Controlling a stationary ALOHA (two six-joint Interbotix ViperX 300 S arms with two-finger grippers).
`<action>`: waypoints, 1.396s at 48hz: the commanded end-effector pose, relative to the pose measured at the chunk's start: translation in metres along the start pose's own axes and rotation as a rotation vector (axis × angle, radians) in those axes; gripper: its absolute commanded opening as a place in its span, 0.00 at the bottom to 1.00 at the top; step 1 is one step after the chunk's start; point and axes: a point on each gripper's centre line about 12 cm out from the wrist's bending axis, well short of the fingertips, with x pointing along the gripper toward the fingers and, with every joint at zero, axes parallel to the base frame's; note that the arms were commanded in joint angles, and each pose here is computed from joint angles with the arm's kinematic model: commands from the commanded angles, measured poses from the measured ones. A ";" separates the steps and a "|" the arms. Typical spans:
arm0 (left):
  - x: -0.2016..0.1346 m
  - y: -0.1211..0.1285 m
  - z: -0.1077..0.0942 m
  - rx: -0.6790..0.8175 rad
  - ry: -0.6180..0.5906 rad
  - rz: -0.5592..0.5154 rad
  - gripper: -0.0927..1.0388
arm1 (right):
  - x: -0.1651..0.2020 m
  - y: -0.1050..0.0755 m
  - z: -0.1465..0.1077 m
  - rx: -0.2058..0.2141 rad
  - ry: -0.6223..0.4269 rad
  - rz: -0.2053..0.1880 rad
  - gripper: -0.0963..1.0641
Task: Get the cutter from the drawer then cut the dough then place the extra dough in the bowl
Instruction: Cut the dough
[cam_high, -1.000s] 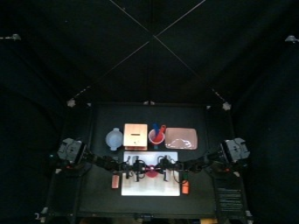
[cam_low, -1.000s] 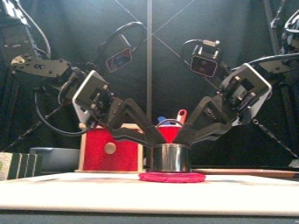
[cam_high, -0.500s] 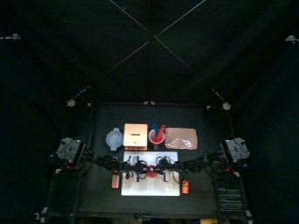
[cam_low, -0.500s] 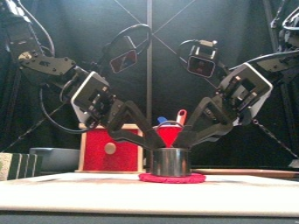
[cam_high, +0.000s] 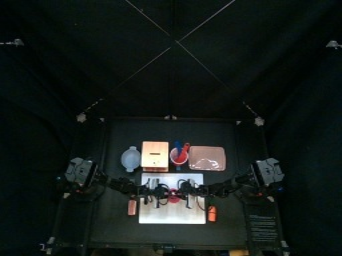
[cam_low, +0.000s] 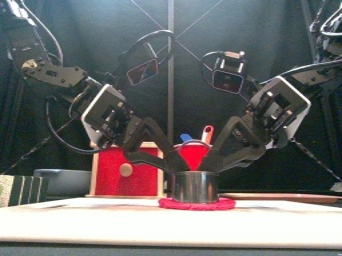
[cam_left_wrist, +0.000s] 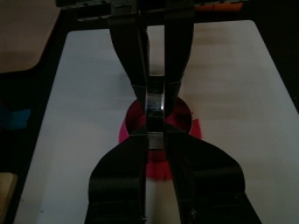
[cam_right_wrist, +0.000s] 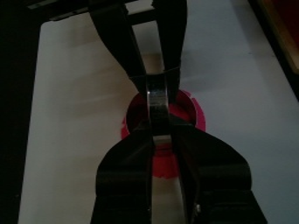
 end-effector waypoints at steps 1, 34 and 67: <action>0.007 -0.014 -0.013 0.012 0.007 -0.012 0.53 | 0.004 0.002 -0.015 0.004 0.038 -0.003 0.42; 0.009 -0.027 -0.043 0.018 0.143 -0.042 0.51 | 0.013 0.001 -0.023 0.020 0.050 -0.023 0.42; 0.010 -0.046 -0.055 0.025 0.263 -0.102 0.51 | 0.018 0.004 -0.031 -0.028 0.115 -0.002 0.41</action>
